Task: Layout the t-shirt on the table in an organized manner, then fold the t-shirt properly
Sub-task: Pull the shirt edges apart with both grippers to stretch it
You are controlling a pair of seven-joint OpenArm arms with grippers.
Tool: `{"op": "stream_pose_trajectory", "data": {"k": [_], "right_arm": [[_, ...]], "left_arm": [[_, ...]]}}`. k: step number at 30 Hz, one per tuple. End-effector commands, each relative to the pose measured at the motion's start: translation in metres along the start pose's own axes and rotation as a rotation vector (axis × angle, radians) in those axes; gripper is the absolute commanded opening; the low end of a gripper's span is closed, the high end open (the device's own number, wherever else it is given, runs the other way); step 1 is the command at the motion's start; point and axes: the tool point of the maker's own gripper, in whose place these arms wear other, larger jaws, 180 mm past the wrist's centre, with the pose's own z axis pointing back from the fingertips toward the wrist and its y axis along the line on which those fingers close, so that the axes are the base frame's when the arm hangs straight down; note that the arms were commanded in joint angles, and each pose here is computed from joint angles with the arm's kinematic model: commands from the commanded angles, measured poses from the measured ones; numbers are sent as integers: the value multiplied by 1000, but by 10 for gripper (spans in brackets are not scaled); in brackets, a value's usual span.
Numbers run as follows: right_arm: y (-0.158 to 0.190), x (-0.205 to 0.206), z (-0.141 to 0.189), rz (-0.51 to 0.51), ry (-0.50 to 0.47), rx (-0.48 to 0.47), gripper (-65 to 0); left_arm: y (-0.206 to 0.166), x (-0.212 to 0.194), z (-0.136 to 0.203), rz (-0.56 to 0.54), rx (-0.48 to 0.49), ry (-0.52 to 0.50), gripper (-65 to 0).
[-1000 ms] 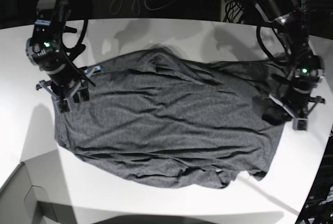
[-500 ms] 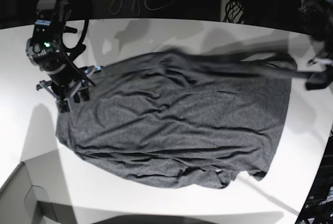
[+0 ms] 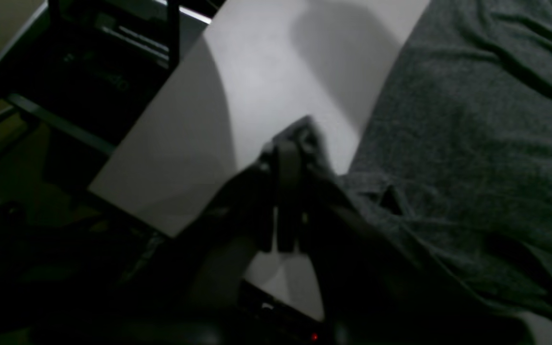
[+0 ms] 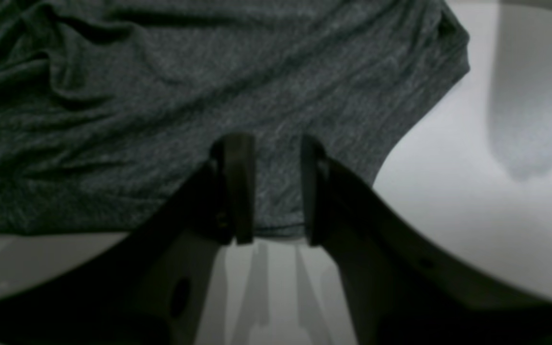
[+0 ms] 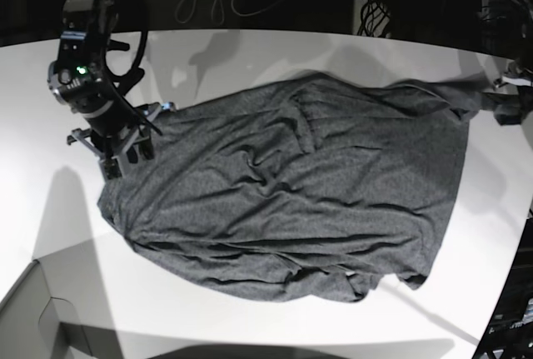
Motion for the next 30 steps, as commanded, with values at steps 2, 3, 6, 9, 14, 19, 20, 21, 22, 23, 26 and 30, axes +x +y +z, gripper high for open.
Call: {"op": "stream_pose_trajectory", "data": {"k": [2, 3, 6, 9, 14, 19, 20, 21, 22, 23, 26, 30], "right_arm": [[-3, 7, 0, -5, -29, -5, -480], [0, -3, -2, -13, -4, 3, -481], [20, -28, -16, -18, 66, 68, -484], [29, -53, -28, -38, 134, 101, -484], [23, -72, -48, -83, 139, 104, -484], [-20, -92, -46, -161, 167, 10, -485], [-27, -93, -44, -172, 164, -7, -485], [-35, -91, -43, -185, 157, -26, -485], [-42, -89, -42, -196, 149, -43, -485], [-47, -90, -40, -205, 148, -57, -485], [-66, -86, -32, -208, 135, -100, -485], [-69, -80, -28, -200, 117, -111, -485]], "left_arm": [[1, 13, 2, -10, -3, -48, -649], [1, 10, 0, -4, -5, -39, -649], [3, 1, -2, 12, -8, -18, -649], [5, -8, 0, 11, -6, 6, -649], [-2, -22, 3, 34, -13, 31, -649], [-11, -50, 19, 55, -18, 87, -649], [-12, -53, 22, 59, -17, 94, -649], [-12, -56, 25, 58, -15, 102, -649], [-12, -57, 28, 52, -12, 105, -649], [-11, -58, 31, 42, -10, 109, -649], [-13, -63, 34, 44, -10, 121, -649], [-14, -64, 33, 51, -14, 124, -649]]}}
